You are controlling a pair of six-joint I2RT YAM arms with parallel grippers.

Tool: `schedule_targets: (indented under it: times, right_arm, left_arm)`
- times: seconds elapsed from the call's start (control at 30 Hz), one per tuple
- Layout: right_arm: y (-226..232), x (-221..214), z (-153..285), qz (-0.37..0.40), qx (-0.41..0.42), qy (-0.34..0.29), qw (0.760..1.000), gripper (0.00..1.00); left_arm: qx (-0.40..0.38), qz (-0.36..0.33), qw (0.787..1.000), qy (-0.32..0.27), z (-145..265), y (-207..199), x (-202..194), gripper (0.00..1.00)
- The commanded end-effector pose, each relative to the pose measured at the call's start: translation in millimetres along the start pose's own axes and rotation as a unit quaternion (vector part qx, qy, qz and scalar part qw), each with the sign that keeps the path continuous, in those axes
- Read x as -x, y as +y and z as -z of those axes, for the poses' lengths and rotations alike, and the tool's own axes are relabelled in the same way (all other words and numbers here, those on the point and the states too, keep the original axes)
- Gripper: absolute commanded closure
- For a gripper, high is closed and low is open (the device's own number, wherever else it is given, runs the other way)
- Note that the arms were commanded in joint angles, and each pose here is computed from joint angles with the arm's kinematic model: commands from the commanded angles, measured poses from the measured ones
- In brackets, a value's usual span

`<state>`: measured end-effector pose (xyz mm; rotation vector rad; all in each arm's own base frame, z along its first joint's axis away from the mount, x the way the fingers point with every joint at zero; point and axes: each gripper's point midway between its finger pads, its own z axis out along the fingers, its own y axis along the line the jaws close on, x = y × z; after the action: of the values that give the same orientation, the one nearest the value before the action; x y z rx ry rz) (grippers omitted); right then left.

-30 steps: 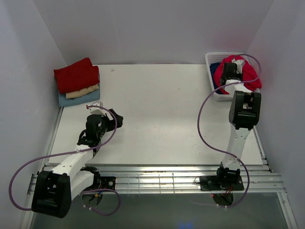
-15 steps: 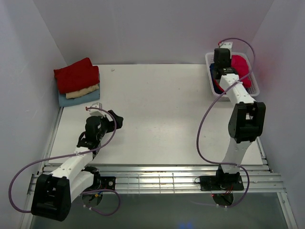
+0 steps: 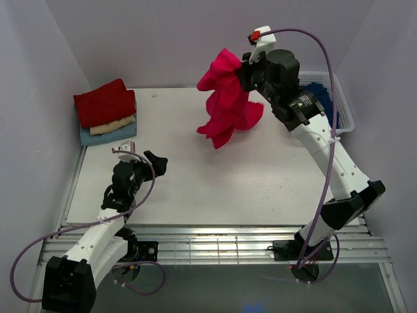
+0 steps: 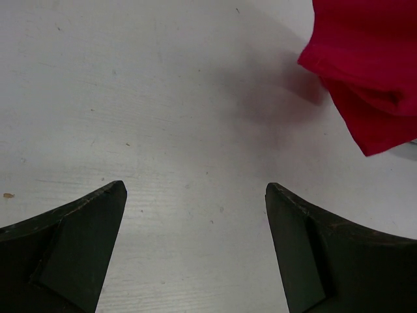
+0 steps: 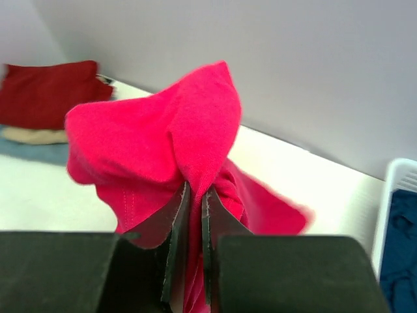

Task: Fold and stack the t-shirts
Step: Move the tshirt to the center of the board

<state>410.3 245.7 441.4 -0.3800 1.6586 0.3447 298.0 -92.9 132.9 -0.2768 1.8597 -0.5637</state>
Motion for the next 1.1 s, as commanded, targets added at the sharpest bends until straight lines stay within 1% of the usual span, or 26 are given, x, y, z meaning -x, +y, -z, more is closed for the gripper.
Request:
schedule_targets:
  times: [0.0, 0.07, 0.17, 0.2, 0.23, 0.27, 0.3, 0.33, 0.37, 0.4, 0.43, 0.47, 0.5, 0.53, 0.57, 0.6, 0.63, 0.67, 0.7, 0.73, 0.77, 0.8, 0.87, 0.93, 1.0, 1.07]
  right_arm:
    - [28, 72, 51, -0.036, 0.093, -0.087, 0.991, 0.92]
    - [27, 79, 60, -0.044, 0.094, -0.095, 0.99, 0.92]
    - [24, 60, 66, -0.05, 0.085, -0.069, 0.993, 0.92]
    - [13, 56, 76, -0.056, 0.058, -0.072, 0.994, 0.92]
    - [8, 9, 64, -0.056, 0.039, -0.027, 0.997, 0.92]
    - [1, -16, 63, -0.063, 0.017, -0.007, 0.998, 0.92]
    - [-15, -30, 73, -0.067, -0.027, -0.005, 0.997, 0.92]
    - [-25, -58, 73, -0.07, -0.056, 0.017, 0.996, 0.92]
    - [-36, -122, 71, -0.063, -0.094, 0.077, 0.991, 0.92]
    - [-56, -149, 78, -0.072, -0.156, 0.094, 0.981, 0.92]
    - [-66, -171, 87, -0.075, -0.186, 0.11, 0.974, 0.92]
    - [-77, -224, 100, -0.065, -0.222, 0.164, 0.959, 0.92]
    - [-89, -243, 109, -0.079, -0.266, 0.175, 0.945, 0.92]
    - [-94, -262, 117, -0.078, -0.287, 0.193, 0.935, 0.91]
    - [-101, -291, 133, -0.068, -0.311, 0.231, 0.919, 0.86]
    - [-110, -300, 142, -0.058, -0.344, 0.24, 0.906, 0.78]
    - [-113, -308, 148, -0.07, -0.365, 0.246, 0.895, 0.68]
    - [-117, -312, 155, -0.065, -0.38, 0.255, 0.887, 0.45]
    - [-120, -310, 161, -0.055, -0.392, 0.264, 0.88, 0.35]
    - [-120, -306, 162, -0.05, -0.394, 0.262, 0.88, 0.29]
    - [-119, -299, 162, -0.043, -0.393, 0.257, 0.882, 0.26]
    - [-110, -283, 157, -0.039, -0.375, 0.236, 0.896, 0.21]
    - [-96, -267, 148, -0.019, -0.327, 0.222, 0.918, 0.21]
    - [-67, -252, 135, -0.04, -0.25, 0.191, 0.948, 0.2]
    - [-40, -248, 129, -0.055, -0.165, 0.183, 0.968, 0.2]
    - [-26, -254, 122, -0.063, -0.124, 0.174, 0.975, 0.21]
  left_arm:
    - [0.009, 0.008, 1.0, -0.001, 6, 2, 0, 0.02]
    - [0.016, 0.013, 1.0, -0.004, 7, 2, 3, 0.02]
    - [0.013, 0.016, 1.0, -0.009, 9, 0, 7, 0.02]
    - [0.013, 0.018, 1.0, -0.009, 10, -1, 8, 0.02]
    - [0.013, 0.02, 1.0, -0.011, 11, -1, 9, 0.02]
    - [0.012, 0.021, 1.0, -0.012, 12, -2, 10, 0.02]
    - [0.011, 0.022, 1.0, -0.012, 12, -2, 9, 0.02]
    - [0.011, 0.022, 1.0, -0.013, 13, -2, 10, 0.02]
    - [0.011, 0.022, 1.0, -0.014, 14, -2, 10, 0.02]
    - [0.01, 0.022, 1.0, -0.014, 14, -2, 10, 0.02]
    - [0.011, 0.021, 1.0, -0.012, 15, -2, 8, 0.02]
    - [0.009, 0.021, 1.0, -0.011, 15, -2, 9, 0.02]
    - [0.007, 0.021, 1.0, -0.007, 15, -3, 6, 0.02]
    - [0.004, 0.022, 1.0, -0.006, 15, -4, 7, 0.02]
    - [0.003, 0.022, 1.0, -0.003, 15, -5, 5, 0.02]
    - [0.003, 0.022, 1.0, -0.001, 14, -5, 4, 0.02]
    - [0.002, 0.022, 1.0, 0.003, 14, -5, 3, 0.02]
    - [0.002, 0.022, 1.0, 0.005, 14, -4, 1, 0.02]
    - [0.0, 0.022, 1.0, 0.008, 13, -5, 1, 0.02]
    - [-0.001, 0.021, 1.0, 0.014, 12, -5, -3, 0.02]
    - [-0.002, 0.019, 1.0, 0.015, 10, -6, -3, 0.03]
    - [-0.003, 0.017, 1.0, 0.021, 9, -7, -6, 0.03]
    - [0.006, 0.011, 0.999, 0.035, 5, -5, -14, 0.04]
    - [0.011, 0.006, 0.999, 0.043, 2, -5, -19, 0.04]
    - [0.023, -0.002, 0.998, 0.053, -3, -3, -27, 0.05]
    - [0.022, -0.006, 0.998, 0.065, -8, -7, -37, 0.05]
